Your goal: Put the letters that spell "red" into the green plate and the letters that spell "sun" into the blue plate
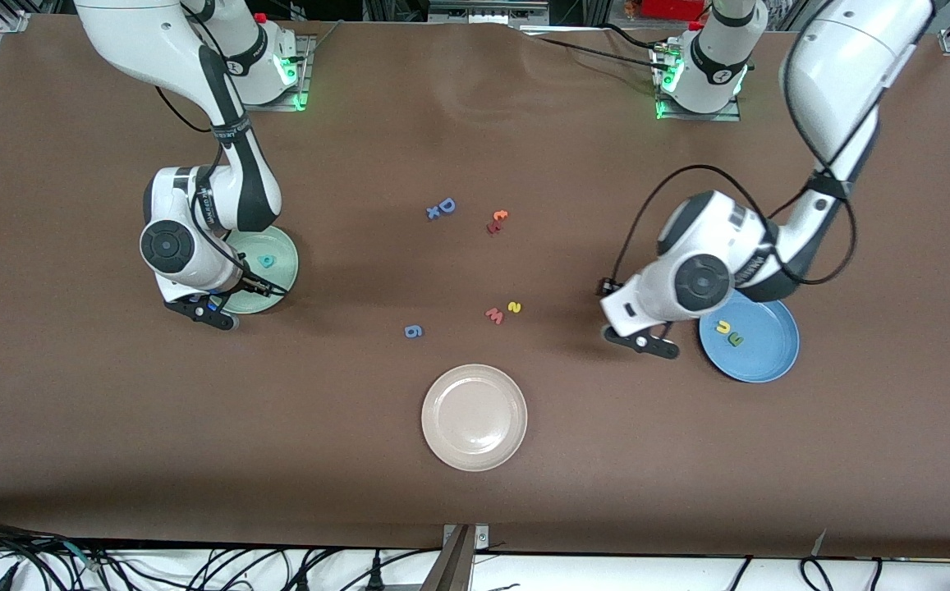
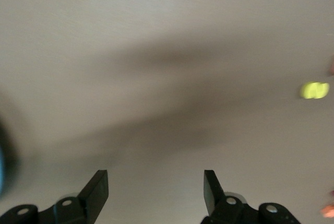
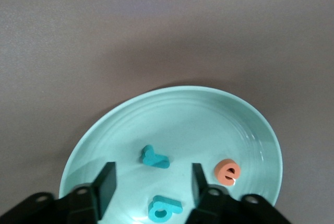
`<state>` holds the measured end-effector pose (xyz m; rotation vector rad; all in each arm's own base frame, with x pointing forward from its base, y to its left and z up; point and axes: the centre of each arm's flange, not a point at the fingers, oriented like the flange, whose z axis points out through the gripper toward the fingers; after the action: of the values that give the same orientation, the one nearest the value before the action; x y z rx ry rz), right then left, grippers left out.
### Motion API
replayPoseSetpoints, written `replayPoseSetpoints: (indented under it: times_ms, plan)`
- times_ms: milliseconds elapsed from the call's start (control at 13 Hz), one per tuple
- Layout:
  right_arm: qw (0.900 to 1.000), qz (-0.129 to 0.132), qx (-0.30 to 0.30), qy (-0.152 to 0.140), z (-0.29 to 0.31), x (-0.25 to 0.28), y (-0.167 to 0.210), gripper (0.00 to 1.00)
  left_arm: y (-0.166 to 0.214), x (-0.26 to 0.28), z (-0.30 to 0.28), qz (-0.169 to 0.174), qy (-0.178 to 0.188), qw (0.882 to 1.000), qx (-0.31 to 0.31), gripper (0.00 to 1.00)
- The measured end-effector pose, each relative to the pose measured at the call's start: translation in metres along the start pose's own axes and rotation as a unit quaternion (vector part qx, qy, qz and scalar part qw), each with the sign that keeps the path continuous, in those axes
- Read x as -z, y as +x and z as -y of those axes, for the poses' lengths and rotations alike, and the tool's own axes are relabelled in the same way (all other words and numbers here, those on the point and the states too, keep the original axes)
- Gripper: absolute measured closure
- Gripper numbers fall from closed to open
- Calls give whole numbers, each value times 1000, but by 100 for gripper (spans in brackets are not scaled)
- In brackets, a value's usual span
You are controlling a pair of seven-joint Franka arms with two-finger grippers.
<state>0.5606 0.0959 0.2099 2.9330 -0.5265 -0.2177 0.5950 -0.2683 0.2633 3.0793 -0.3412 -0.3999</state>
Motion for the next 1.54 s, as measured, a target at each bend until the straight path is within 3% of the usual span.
replayPoseSetpoints:
  times_ms: [154,230,461,844,1151,1382,1535]
  plan:
    - [1000,3,1,3,1,10,0,5,-8,-4,-39,0,7,1000,25,11]
    - [1000,8,2,6,2,22,-1,0,-11,-5,-52,-3,7,999,36,9]
    - [999,26,15,22,3,85,-6,0,-7,-11,-80,-37,-14,998,57,9]
    - [992,79,88,36,-30,234,-18,0,-4,-39,-106,-43,-32,997,58,9]
    - [985,76,148,41,-81,299,-5,0,-2,-55,-129,-66,-36,995,71,9]
    - [987,40,146,58,-121,342,2,0,2,-64,-150,-83,-13,994,65,9]
    - [987,18,157,42,-133,356,-1,0,4,-71,-157,-88,-1,994,62,9]
